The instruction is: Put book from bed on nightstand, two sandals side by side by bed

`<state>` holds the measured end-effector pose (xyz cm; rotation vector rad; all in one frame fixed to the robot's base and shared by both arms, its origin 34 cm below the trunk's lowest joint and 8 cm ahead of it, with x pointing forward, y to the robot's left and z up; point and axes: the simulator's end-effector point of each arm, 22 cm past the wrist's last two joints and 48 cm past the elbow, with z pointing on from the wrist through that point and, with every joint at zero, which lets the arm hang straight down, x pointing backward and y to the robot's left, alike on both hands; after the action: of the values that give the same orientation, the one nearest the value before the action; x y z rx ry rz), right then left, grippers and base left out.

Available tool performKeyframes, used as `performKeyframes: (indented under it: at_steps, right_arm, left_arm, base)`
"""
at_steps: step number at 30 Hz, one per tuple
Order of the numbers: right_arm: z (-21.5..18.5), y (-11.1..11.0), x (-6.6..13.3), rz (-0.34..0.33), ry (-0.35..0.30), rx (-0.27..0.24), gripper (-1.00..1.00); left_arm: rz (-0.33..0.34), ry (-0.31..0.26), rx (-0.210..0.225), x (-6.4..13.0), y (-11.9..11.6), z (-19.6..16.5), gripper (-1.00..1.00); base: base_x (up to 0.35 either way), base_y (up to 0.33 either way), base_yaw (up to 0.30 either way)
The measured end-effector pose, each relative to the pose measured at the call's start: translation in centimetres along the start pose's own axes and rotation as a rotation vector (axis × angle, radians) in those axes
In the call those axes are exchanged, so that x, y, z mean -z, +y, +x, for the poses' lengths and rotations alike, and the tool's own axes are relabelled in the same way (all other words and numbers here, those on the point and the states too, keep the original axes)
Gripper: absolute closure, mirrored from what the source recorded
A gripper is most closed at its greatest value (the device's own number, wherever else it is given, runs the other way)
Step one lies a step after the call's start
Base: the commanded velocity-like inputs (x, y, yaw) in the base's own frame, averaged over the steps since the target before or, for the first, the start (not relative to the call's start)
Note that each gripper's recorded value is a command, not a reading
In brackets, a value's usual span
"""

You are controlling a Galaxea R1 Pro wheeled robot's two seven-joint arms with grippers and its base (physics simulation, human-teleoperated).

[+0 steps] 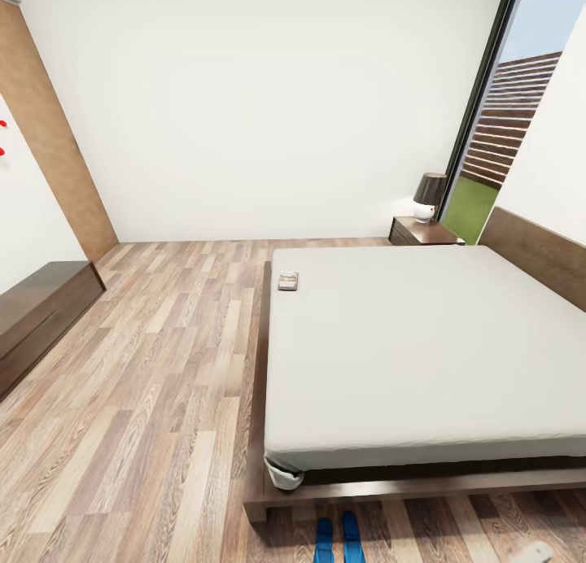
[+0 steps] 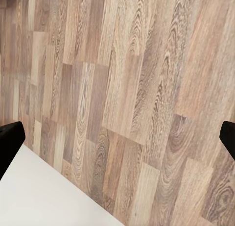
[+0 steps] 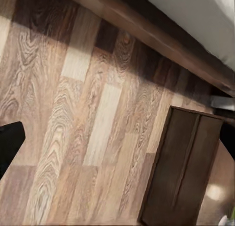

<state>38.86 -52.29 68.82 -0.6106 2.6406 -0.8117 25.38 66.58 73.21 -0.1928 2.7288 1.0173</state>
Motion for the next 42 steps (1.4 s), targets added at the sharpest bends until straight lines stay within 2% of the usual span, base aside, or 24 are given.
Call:
performKeyframes:
  at_steps: [3, 4, 9, 10, 15, 22, 38, 40, 42]
  right_arm:
    - [0.6, -0.1, 0.0, 0.007, 0.023, -0.08, -1.0]
    - [0.6, -0.1, 0.0, 0.007, 0.023, -0.081, -1.0]
    - [1.9, 0.0, 0.2, 0.016, 0.068, -0.197, -1.0]
    - [1.9, 0.0, 0.2, 0.016, 0.068, -0.197, -1.0]
    - [2.5, 0.0, 0.2, 0.023, 0.088, -0.267, -1.0]
    - [2.8, -0.2, 0.2, 0.028, 0.095, -0.295, -1.0]
    - [3.1, -0.6, 0.2, 0.037, 0.099, -0.312, -1.0]
    - [3.3, -0.7, 0.2, 0.04, 0.105, -0.332, -1.0]
    - [3.6, -0.8, 0.2, 0.049, 0.116, -0.379, -1.0]
  left_arm:
    - [0.0, -0.001, 0.0, 0.0, 0.0, 0.0, -1.0]
    - [0.0, -0.001, 0.0, 0.0, 0.0, 0.0, -1.0]
    - [0.0, -0.002, -0.001, 0.0, 0.0, 0.0, -1.0]
    - [0.0, -0.002, -0.001, 0.0, 0.0, 0.0, -1.0]
    - [0.0, -0.004, 0.0, 0.0, 0.0, -0.1, -1.0]
    - [0.001, -0.006, 0.0, 0.0, 0.0, -0.1, -1.0]
    - [0.003, -0.007, 0.0, 0.0, -0.1, -0.2, -1.0]
    - [0.003, -0.007, 0.0, 0.0, -0.1, -0.2, -1.0]
    - [0.003, -0.007, 0.0, 0.0, -0.1, -0.2, -1.0]
  base:
    - [0.0, 0.0, 0.0]
    - [0.0, 0.0, 0.0]
    - [0.0, 0.0, 0.0]
    - [0.0, 0.0, 0.0]
    - [0.0, 0.0, 0.0]
    - [0.0, 0.0, 0.0]
    - [0.0, 0.0, 0.0]
    - [0.0, 0.0, 0.0]
    - [0.0, 0.0, 0.0]
